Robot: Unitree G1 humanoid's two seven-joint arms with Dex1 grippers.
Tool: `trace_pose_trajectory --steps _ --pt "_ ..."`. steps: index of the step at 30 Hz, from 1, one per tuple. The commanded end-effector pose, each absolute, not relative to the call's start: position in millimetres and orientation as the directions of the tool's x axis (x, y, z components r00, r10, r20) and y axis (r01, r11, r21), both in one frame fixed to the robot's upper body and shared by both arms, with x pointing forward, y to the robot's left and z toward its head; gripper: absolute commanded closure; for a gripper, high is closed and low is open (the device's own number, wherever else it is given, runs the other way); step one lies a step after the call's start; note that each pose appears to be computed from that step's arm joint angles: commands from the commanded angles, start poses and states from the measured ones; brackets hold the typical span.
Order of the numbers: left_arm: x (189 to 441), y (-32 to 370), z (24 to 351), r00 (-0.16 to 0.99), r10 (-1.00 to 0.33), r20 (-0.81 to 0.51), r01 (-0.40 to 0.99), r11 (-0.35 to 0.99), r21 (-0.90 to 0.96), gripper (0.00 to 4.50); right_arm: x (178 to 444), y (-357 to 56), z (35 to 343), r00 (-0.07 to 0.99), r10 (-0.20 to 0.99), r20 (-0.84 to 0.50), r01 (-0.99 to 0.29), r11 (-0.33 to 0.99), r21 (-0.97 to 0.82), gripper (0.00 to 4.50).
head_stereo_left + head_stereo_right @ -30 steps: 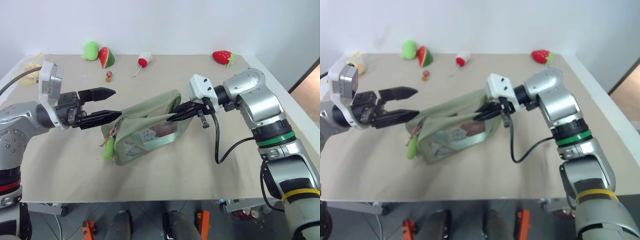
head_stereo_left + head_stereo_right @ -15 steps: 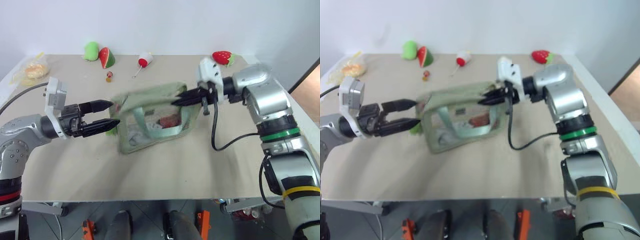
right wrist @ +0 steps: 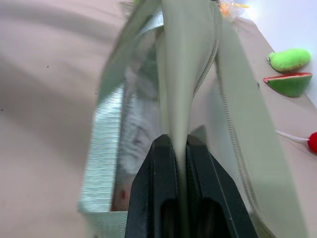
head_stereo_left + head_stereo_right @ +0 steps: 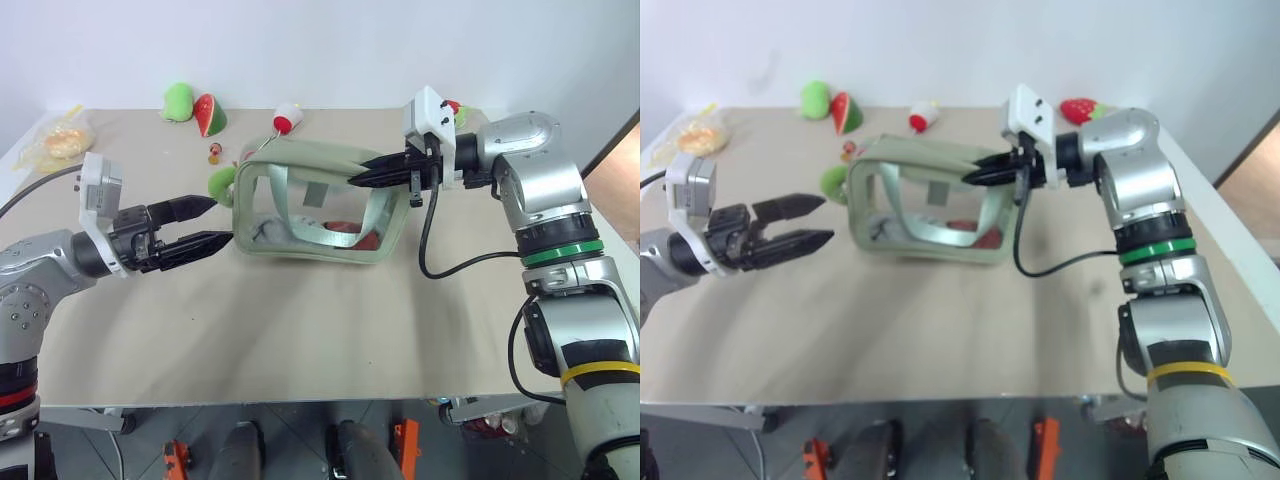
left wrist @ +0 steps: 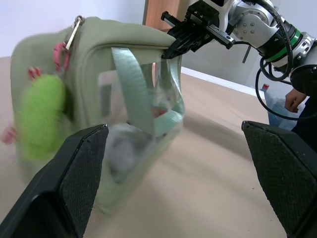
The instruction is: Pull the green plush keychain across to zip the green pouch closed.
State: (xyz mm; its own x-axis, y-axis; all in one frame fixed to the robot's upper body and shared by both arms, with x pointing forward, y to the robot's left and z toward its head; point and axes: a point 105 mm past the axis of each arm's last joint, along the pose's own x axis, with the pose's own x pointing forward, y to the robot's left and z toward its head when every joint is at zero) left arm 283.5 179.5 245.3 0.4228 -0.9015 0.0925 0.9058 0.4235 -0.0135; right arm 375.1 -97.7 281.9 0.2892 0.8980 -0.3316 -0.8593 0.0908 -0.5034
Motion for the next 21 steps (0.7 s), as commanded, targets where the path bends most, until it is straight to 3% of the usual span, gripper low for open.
trace_pose_trajectory --steps 1,7,15,19,21 --pt "278.8 186.5 261.8 0.443 -0.887 0.132 0.890 0.453 0.052 0.00 364.8 -87.8 287.4 0.241 0.922 -0.302 -0.859 0.057 -0.509 4.41" --pt "278.0 188.9 268.0 0.451 -0.879 0.155 0.884 0.464 0.060 0.00 362.7 -84.8 280.1 0.225 0.923 -0.311 -0.875 0.051 -0.481 4.41" --pt "278.5 187.7 263.3 0.454 -0.880 0.137 0.884 0.464 0.051 0.00 355.4 -84.3 289.6 0.185 0.950 -0.252 -0.898 0.059 -0.437 1.70" --pt "279.1 187.9 259.9 0.455 -0.882 0.120 0.885 0.463 0.048 0.00 345.0 -96.6 315.0 0.140 0.980 -0.140 -0.918 0.075 -0.389 1.70" --pt "279.4 189.2 259.9 0.458 -0.881 0.116 0.884 0.466 0.046 0.00 343.9 -109.8 328.4 0.165 0.982 -0.090 -0.913 0.118 -0.390 1.70"
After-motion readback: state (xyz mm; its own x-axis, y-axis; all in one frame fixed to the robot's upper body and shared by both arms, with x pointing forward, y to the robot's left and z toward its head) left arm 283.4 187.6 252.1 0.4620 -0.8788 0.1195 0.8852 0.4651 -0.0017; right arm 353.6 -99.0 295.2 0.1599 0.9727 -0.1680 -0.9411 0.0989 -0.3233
